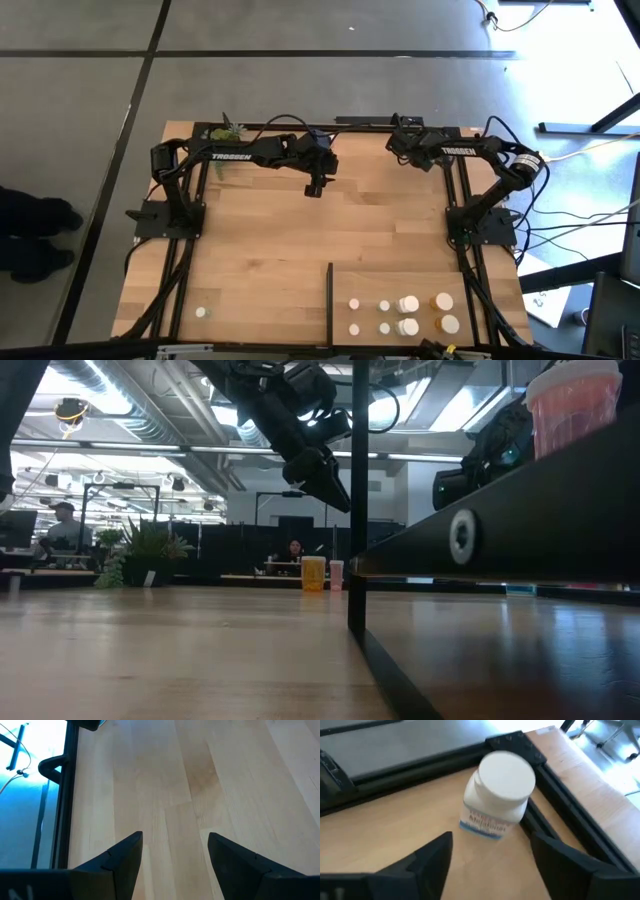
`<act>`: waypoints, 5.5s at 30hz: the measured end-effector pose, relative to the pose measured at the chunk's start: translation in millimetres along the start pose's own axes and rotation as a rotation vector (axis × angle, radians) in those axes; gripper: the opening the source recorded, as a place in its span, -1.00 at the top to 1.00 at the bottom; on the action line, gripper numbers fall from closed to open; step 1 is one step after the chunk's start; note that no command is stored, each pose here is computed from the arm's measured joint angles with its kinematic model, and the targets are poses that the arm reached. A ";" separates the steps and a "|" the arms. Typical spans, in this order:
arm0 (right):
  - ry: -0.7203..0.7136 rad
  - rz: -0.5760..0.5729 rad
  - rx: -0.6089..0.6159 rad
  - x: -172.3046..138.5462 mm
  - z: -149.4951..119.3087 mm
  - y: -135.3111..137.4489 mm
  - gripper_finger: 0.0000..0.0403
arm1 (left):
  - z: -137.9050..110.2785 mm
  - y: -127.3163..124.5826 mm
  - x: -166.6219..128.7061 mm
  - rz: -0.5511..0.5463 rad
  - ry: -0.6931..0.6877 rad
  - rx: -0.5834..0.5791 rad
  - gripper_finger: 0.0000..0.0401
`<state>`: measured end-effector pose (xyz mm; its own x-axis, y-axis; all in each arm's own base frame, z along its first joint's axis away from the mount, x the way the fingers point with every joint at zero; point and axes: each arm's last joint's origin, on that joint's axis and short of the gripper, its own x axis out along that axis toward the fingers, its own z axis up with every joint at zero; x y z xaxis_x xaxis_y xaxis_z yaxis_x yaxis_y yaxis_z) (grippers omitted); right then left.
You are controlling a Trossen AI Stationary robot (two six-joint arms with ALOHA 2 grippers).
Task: Pick and place medicine bottles onto shelf by color
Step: Put the white pill bottle on the shelf aligned with the other white pill bottles
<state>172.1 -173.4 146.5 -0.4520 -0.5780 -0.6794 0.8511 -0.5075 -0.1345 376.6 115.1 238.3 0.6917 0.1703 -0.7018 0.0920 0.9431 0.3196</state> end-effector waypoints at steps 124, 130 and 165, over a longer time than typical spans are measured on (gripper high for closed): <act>-0.124 -0.096 0.010 23.7 6.6 3.3 0.04 | 2.9 1.5 0.0 0.016 -0.029 0.002 -0.09; -0.122 -0.096 0.014 21.1 3.8 2.7 0.12 | 2.9 1.5 0.0 0.016 -0.029 0.002 -0.09; -0.075 -0.051 0.011 3.9 4.3 -3.9 0.17 | 2.9 1.5 0.0 0.016 -0.029 0.002 -0.09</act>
<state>165.9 -176.4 147.5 -0.5138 -0.5974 -0.6158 0.8237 -0.5442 -0.1593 378.8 115.7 240.7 0.7139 0.1770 -0.6775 0.0818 0.9398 0.3317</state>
